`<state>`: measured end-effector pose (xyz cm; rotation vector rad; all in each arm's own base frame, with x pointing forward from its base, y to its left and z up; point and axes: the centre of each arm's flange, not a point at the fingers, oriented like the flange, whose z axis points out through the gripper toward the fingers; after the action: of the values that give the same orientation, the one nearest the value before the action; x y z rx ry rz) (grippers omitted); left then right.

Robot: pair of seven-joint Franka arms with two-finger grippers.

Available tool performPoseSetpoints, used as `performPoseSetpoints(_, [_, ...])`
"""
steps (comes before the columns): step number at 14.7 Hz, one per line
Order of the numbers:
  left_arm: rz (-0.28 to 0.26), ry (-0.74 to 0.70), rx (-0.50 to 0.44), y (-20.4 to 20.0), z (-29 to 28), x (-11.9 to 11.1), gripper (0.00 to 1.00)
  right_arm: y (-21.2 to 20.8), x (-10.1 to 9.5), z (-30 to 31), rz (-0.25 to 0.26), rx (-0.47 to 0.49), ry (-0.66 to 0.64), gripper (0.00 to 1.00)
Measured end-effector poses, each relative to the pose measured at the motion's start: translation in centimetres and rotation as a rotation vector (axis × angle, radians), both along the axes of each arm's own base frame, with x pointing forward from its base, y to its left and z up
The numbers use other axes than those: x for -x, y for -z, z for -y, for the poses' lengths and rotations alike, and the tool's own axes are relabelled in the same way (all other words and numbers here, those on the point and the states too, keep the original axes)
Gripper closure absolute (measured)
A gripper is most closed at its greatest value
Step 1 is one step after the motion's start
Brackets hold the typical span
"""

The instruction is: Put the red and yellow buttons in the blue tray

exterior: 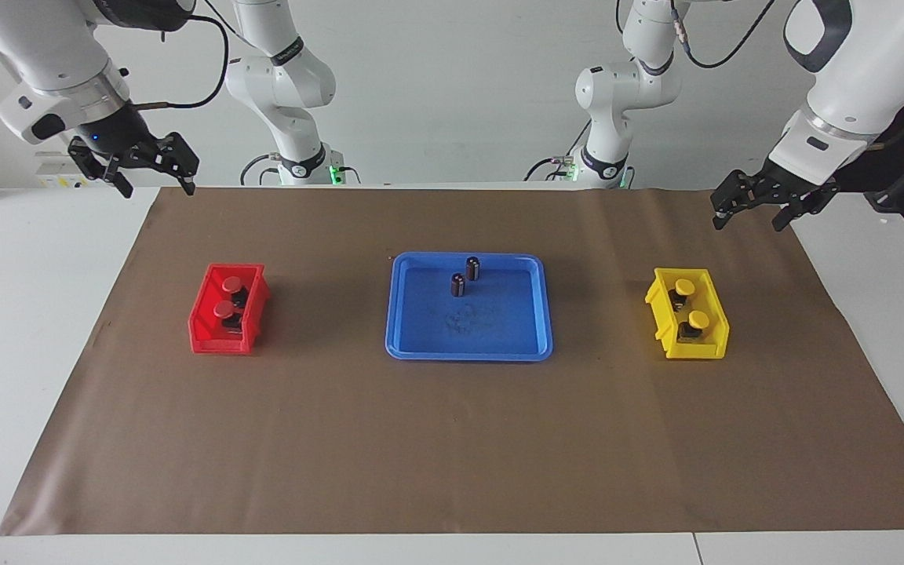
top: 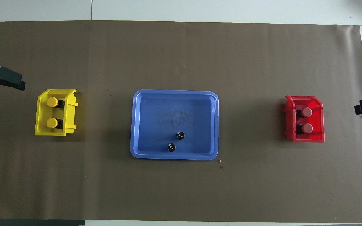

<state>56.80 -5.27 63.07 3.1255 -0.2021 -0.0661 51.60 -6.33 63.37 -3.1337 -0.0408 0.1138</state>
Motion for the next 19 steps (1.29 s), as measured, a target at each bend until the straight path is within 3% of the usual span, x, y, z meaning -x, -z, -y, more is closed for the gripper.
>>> performPoseSetpoints(12, [0.000,0.000,0.000,0.0,0.0,0.0,0.00,0.8,-0.3,0.0,0.010,0.001,-0.003,0.00])
performPoseSetpoints(16, [0.000,0.000,0.000,0.0,0.0,0.0,0.00,4.8,-1.5,-0.5,0.056,0.006,-0.016,0.04])
performPoseSetpoints(19, [0.000,0.000,0.000,0.0,0.0,0.0,0.00,9.3,-2.1,-0.6,0.065,0.007,-0.019,0.14])
